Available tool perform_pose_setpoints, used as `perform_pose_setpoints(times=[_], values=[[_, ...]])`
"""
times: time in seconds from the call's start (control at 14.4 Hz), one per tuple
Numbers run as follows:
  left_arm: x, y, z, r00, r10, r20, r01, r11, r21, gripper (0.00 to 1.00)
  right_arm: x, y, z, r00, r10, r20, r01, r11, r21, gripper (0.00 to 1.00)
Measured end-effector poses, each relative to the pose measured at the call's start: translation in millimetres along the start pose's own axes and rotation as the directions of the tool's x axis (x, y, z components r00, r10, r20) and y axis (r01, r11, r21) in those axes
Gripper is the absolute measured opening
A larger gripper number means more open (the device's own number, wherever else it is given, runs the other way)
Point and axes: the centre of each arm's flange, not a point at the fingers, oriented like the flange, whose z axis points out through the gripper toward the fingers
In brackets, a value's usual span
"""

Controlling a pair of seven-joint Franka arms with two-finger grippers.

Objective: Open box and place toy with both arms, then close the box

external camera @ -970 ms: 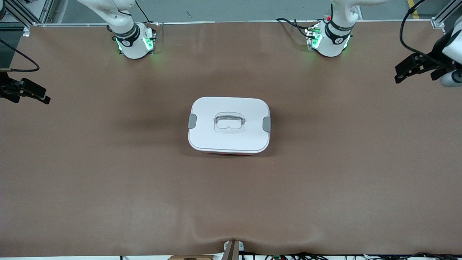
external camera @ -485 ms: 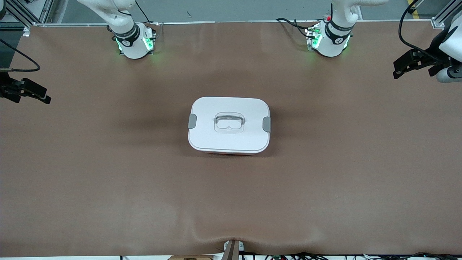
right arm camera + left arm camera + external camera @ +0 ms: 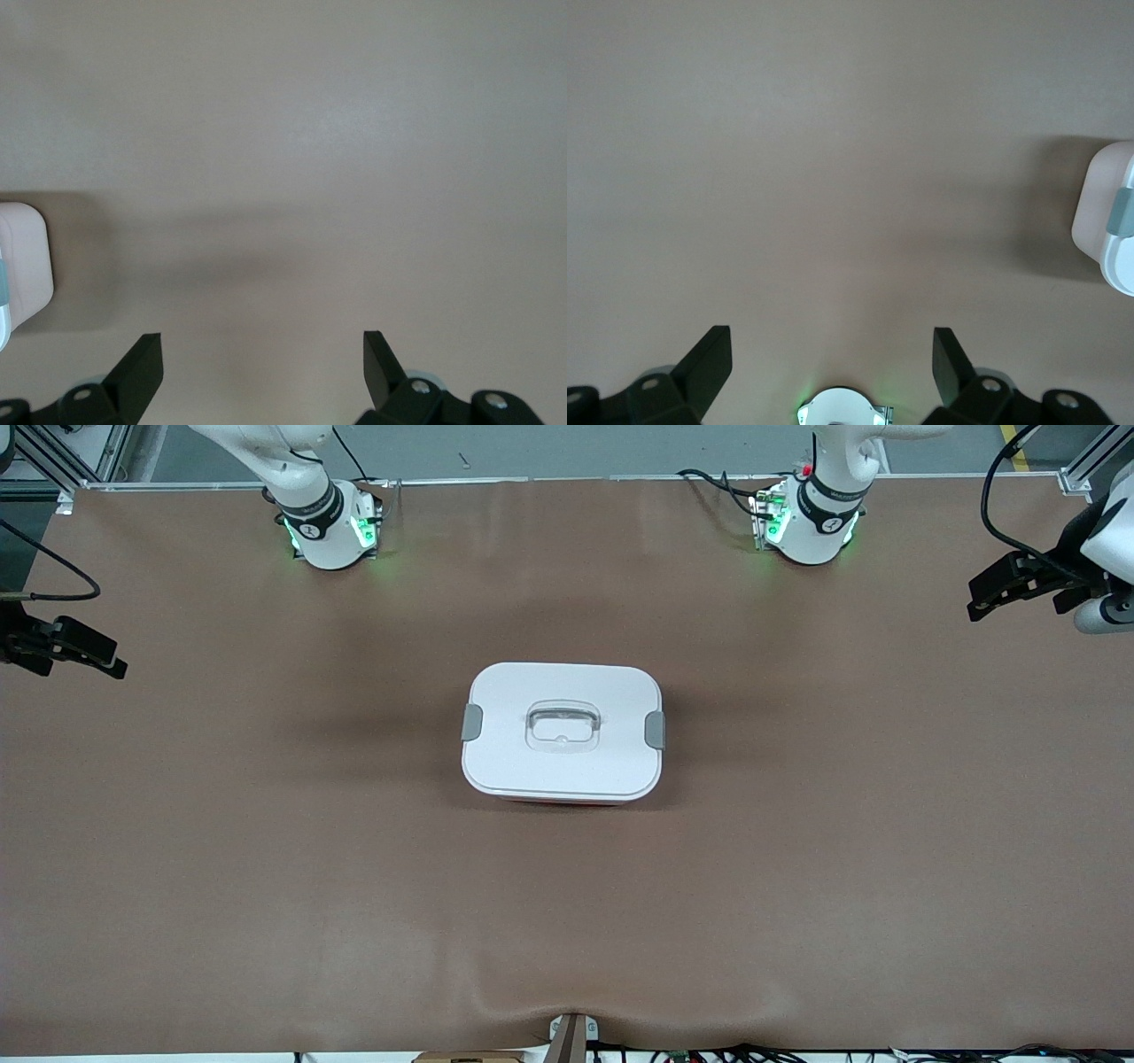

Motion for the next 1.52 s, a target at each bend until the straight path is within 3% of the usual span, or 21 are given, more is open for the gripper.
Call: perform_pose_setpoints(times=[0.21,1.52], values=[[4.4,1.4,-0.1,1.0,-0.002,-0.028,0.001,1.0,-0.017,1.0,0.0,-3.8,0.1,1.0,-0.007,0.001,0.007,1.0,0.0,1.0],[0.6,12.1,6.2,1.0,-0.028,-0.001,0.028,0.999,-0.02,1.0,-1.1,-6.1,0.9,1.0,-0.012,0.011,0.012,1.0,-0.002,1.0]])
